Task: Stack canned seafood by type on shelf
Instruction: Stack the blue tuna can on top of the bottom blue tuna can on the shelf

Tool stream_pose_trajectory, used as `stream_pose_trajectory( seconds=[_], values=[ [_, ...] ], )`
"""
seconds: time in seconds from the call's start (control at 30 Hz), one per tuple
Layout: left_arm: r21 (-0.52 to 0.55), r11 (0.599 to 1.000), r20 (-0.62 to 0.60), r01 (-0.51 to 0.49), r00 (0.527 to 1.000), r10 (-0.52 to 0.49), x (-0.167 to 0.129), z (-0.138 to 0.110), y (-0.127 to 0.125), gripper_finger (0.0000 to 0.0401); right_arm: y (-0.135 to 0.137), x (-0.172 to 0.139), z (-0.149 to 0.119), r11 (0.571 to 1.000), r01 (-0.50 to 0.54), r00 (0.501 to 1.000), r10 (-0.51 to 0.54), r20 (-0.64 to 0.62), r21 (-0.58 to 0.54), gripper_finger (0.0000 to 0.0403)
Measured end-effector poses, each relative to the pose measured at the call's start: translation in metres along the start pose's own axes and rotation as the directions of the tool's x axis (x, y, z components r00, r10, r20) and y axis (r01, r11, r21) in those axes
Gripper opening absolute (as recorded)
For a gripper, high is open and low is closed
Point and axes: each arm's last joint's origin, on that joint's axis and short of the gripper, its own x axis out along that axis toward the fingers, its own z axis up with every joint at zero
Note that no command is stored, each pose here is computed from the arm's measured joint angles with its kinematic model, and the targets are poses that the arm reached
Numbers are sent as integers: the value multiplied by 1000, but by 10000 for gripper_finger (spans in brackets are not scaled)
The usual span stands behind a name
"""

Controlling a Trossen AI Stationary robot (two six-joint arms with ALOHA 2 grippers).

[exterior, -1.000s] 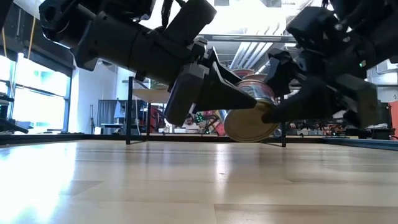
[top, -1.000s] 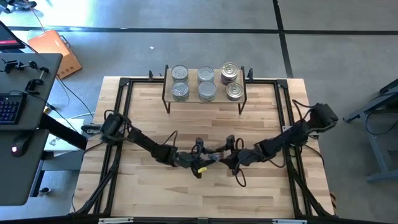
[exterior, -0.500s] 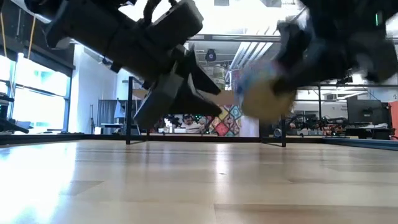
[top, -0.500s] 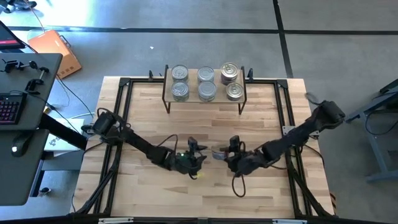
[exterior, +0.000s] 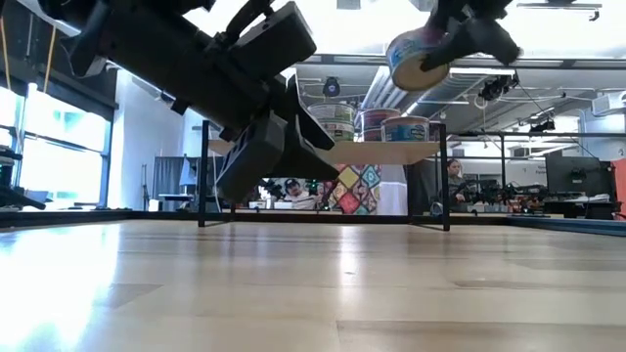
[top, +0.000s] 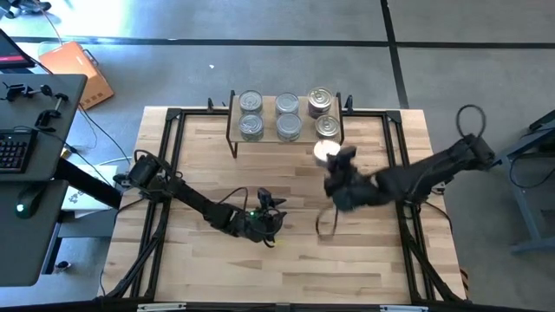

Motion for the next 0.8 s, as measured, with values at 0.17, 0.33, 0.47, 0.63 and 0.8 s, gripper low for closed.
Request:
stream_pose_trajectory(
  seconds=[0.17,0.33,0.47,0.63,0.8],
  values=[
    [-8,1000,0,1,1000,-1,0,0,0,220,-36,35,-24,1000,4,993,-3,-121,4,168],
    [-8,1000,-1,1,1000,-1,0,0,0,216,-60,63,-40,992,-64,990,76,-115,108,179],
    [-8,1000,-3,1,1000,-1,0,0,0,214,-70,77,-50,987,-70,987,90,-134,147,188],
    [-8,1000,-3,0,1000,0,1,0,0,213,-73,84,-58,983,-83,982,109,-156,162,190],
    [-10,1000,-6,-2,1000,2,2,-1,1,213,-75,87,-62,979,-117,980,141,-139,166,196]
  ],
)
